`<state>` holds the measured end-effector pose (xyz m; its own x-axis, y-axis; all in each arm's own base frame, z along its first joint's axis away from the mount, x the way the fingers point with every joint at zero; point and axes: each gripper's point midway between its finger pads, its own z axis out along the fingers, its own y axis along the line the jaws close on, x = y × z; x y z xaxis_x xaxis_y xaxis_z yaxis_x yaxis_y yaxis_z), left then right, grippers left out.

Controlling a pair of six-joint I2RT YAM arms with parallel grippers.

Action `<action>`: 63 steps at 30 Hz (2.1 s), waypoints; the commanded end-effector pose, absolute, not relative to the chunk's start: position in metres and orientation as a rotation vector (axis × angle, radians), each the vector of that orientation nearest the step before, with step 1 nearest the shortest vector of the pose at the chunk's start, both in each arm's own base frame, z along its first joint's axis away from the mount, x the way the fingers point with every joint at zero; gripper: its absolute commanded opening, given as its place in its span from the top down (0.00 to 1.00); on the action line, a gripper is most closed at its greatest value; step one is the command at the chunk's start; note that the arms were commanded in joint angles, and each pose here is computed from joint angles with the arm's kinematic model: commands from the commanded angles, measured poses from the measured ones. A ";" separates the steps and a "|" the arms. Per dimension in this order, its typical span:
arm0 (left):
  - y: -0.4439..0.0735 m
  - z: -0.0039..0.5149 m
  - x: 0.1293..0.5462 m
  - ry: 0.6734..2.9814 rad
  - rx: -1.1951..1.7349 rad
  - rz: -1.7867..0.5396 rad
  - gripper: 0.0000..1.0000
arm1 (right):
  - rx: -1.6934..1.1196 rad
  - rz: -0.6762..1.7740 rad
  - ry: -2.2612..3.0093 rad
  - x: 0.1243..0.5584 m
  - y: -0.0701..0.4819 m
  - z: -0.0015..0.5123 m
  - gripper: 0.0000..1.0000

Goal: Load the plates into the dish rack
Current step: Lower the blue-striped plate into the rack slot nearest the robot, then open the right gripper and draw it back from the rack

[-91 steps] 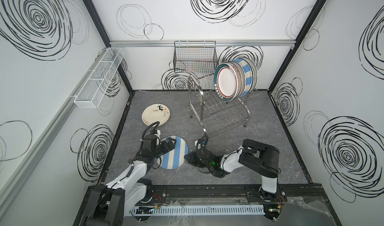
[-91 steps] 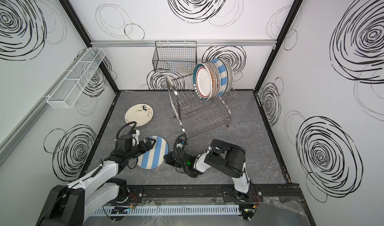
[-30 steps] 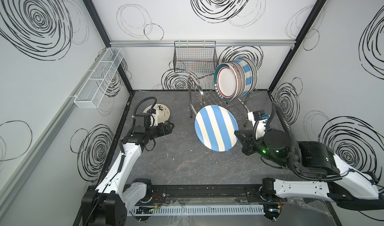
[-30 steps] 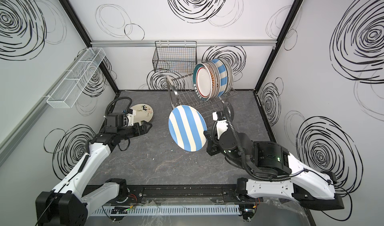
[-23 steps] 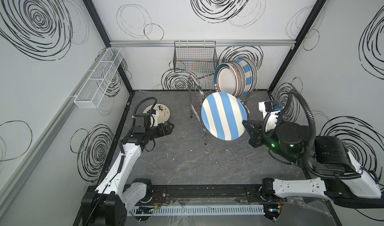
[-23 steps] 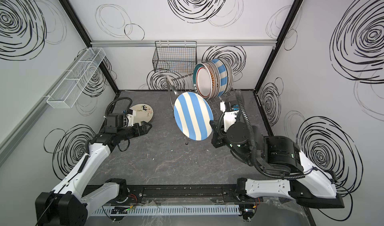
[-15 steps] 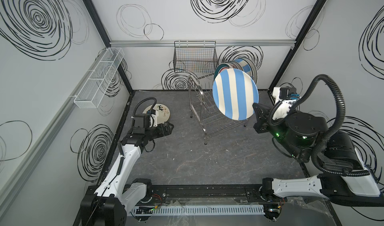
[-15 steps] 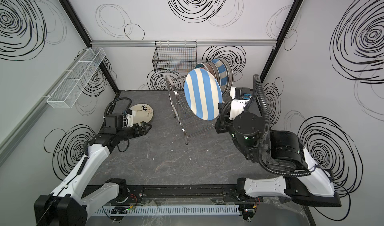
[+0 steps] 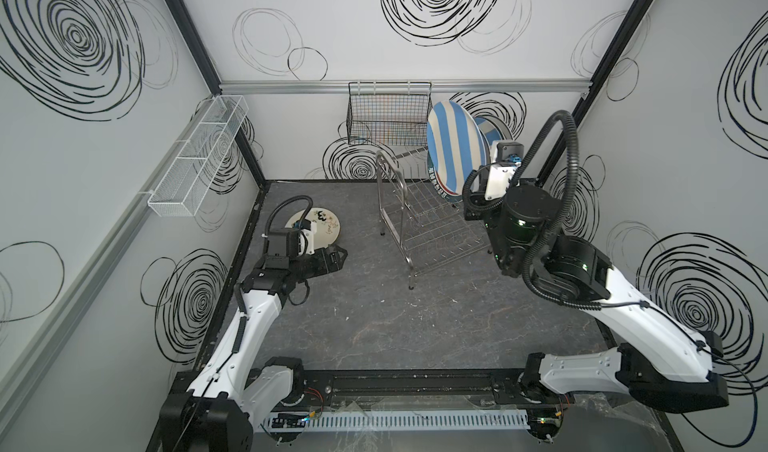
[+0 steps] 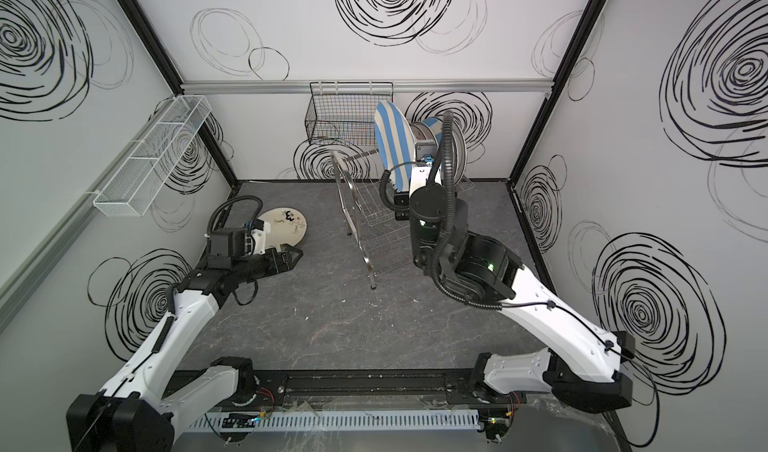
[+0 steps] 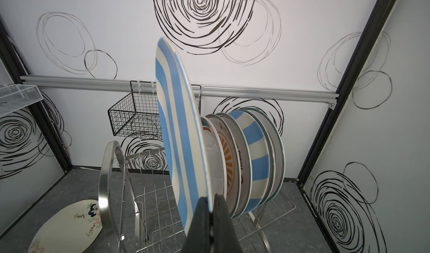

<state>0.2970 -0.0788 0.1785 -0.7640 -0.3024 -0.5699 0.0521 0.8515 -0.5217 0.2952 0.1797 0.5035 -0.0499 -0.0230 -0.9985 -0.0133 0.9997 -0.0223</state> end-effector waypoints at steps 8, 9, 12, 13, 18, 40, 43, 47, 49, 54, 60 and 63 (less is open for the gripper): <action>-0.077 0.188 0.295 2.319 -0.148 -0.677 0.04 | -0.063 0.086 1.615 0.348 0.194 0.496 1.00; -0.077 0.187 0.295 2.320 -0.148 -0.675 0.04 | -0.063 0.086 1.617 0.350 0.193 0.494 1.00; -0.076 0.185 0.295 2.326 -0.150 -0.677 0.04 | -0.064 0.091 1.628 0.357 0.191 0.486 1.00; -0.076 0.184 0.296 2.329 -0.150 -0.678 0.04 | -0.066 0.093 1.633 0.358 0.191 0.483 1.00; -0.075 0.183 0.296 2.328 -0.150 -0.675 0.04 | -0.050 0.065 1.645 0.364 0.186 0.474 1.00; -0.074 0.179 0.299 2.335 -0.154 -0.676 0.04 | -0.036 0.033 1.700 0.379 0.188 0.437 1.00; -0.074 0.179 0.299 2.336 -0.154 -0.677 0.04 | -0.035 0.025 1.708 0.379 0.186 0.433 1.00; -0.073 0.178 0.300 2.338 -0.153 -0.674 0.04 | -0.027 0.009 1.713 0.376 0.180 0.429 1.00; -0.073 0.178 0.300 2.339 -0.153 -0.674 0.04 | -0.027 0.005 1.715 0.374 0.177 0.427 1.00; -0.073 0.177 0.300 2.339 -0.153 -0.677 0.04 | -0.030 0.009 1.724 0.370 0.175 0.426 0.87; -0.072 0.176 0.300 2.340 -0.158 -0.673 0.04 | -0.030 0.003 1.723 0.366 0.171 0.431 0.79; -0.071 0.178 0.302 2.338 -0.159 -0.660 0.04 | -0.028 0.009 1.715 0.363 0.168 0.438 0.73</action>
<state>0.2961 -0.0734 0.1742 -0.7700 -0.2975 -0.5645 0.0449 0.8572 -0.5130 0.3714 0.1800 0.4171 -0.1792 -0.0386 -0.9831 -0.0410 0.9987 -0.0318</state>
